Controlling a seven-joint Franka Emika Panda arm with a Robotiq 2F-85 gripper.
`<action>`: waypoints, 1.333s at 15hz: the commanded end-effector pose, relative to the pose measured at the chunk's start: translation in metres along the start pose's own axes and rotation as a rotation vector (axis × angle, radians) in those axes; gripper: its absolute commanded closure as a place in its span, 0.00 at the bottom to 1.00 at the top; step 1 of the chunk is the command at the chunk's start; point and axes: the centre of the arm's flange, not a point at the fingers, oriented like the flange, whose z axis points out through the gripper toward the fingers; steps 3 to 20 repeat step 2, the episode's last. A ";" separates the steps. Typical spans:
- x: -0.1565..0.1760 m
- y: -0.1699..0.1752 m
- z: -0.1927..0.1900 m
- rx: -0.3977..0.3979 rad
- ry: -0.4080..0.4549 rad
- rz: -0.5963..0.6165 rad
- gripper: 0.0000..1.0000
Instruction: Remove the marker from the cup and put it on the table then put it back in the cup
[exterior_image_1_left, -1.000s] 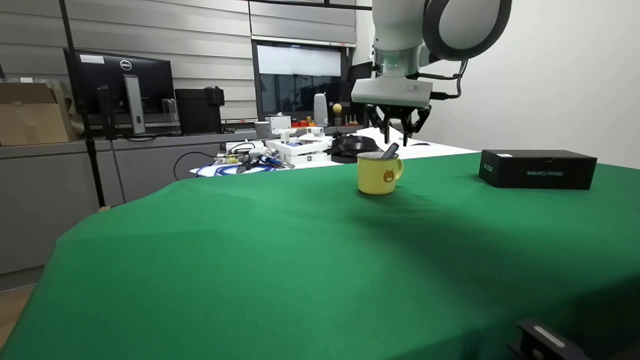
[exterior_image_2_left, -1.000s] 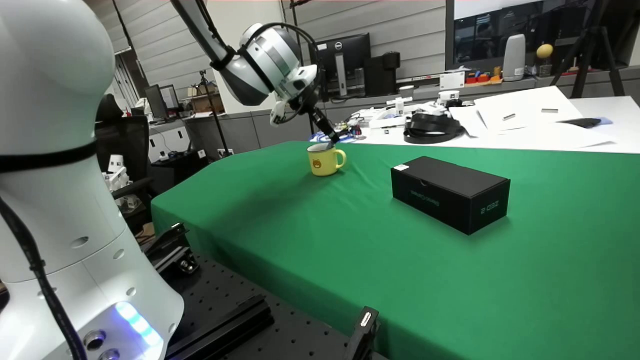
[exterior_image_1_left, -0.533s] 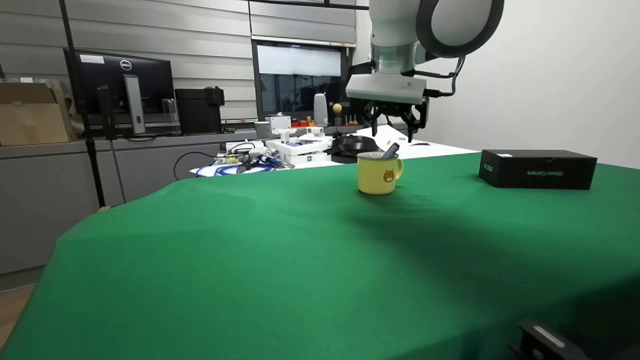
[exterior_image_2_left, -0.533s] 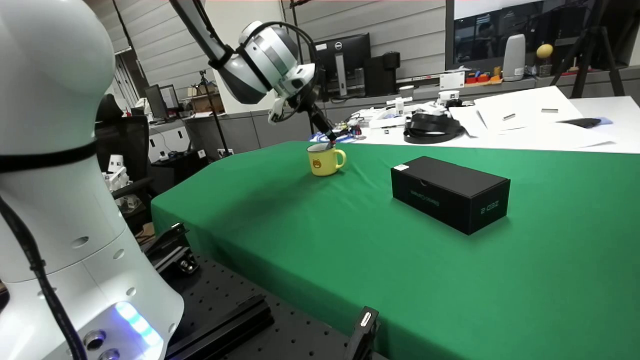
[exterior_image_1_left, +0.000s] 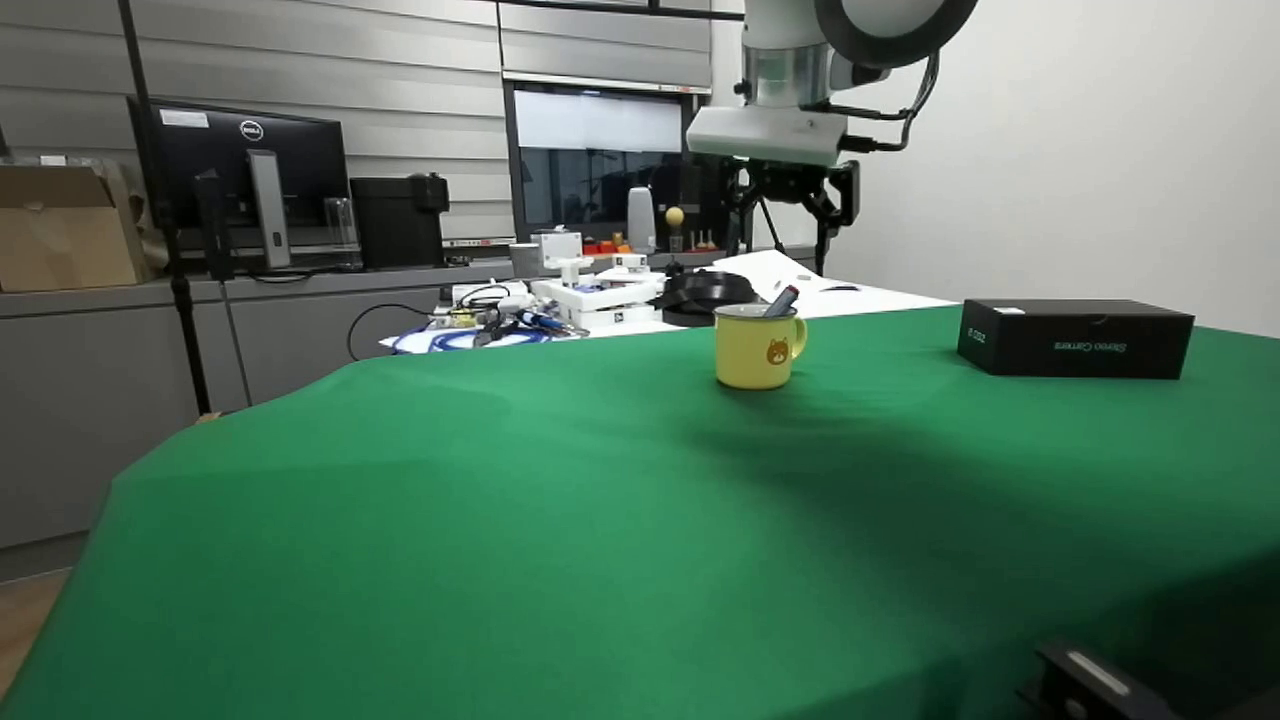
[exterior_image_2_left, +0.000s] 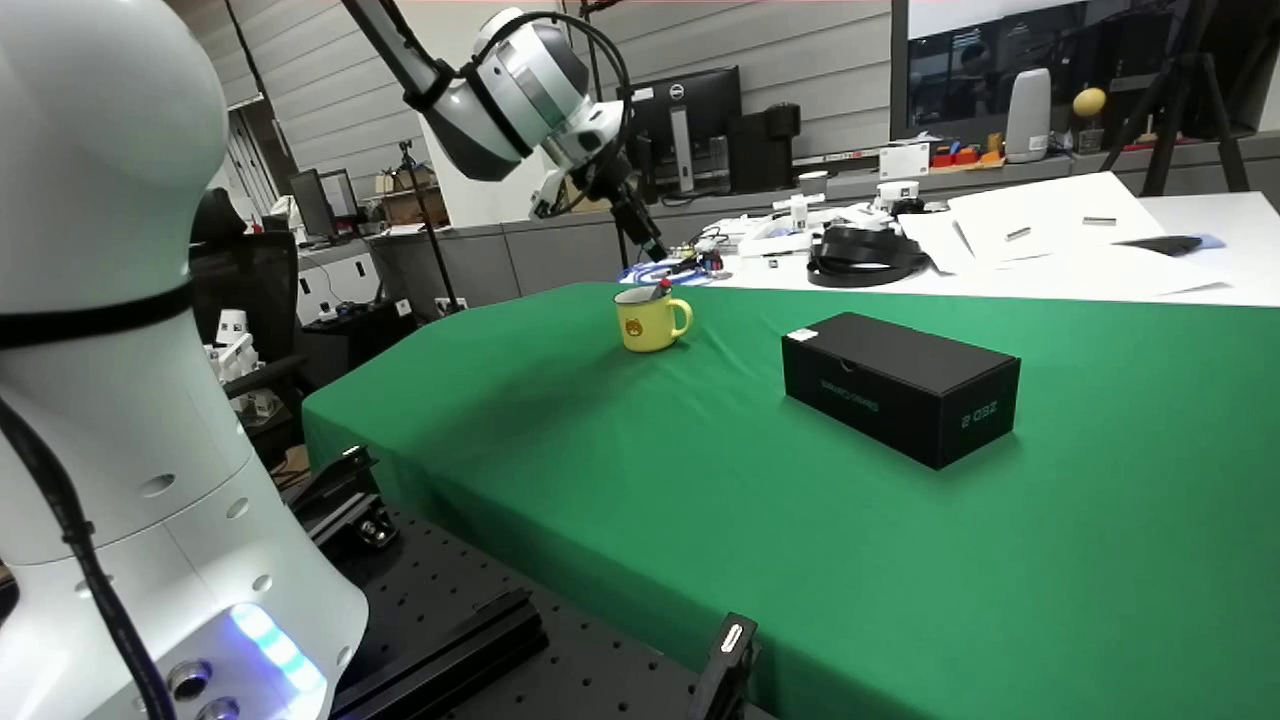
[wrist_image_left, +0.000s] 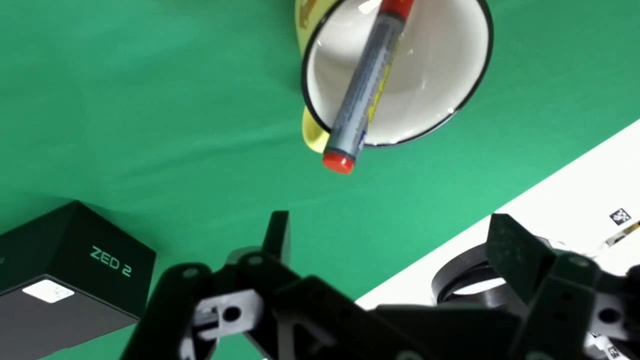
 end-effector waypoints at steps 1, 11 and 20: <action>-0.003 0.002 -0.001 -0.009 -0.014 -0.002 0.00; -0.006 0.003 -0.002 -0.011 -0.022 -0.002 0.00; -0.006 0.003 -0.002 -0.011 -0.022 -0.002 0.00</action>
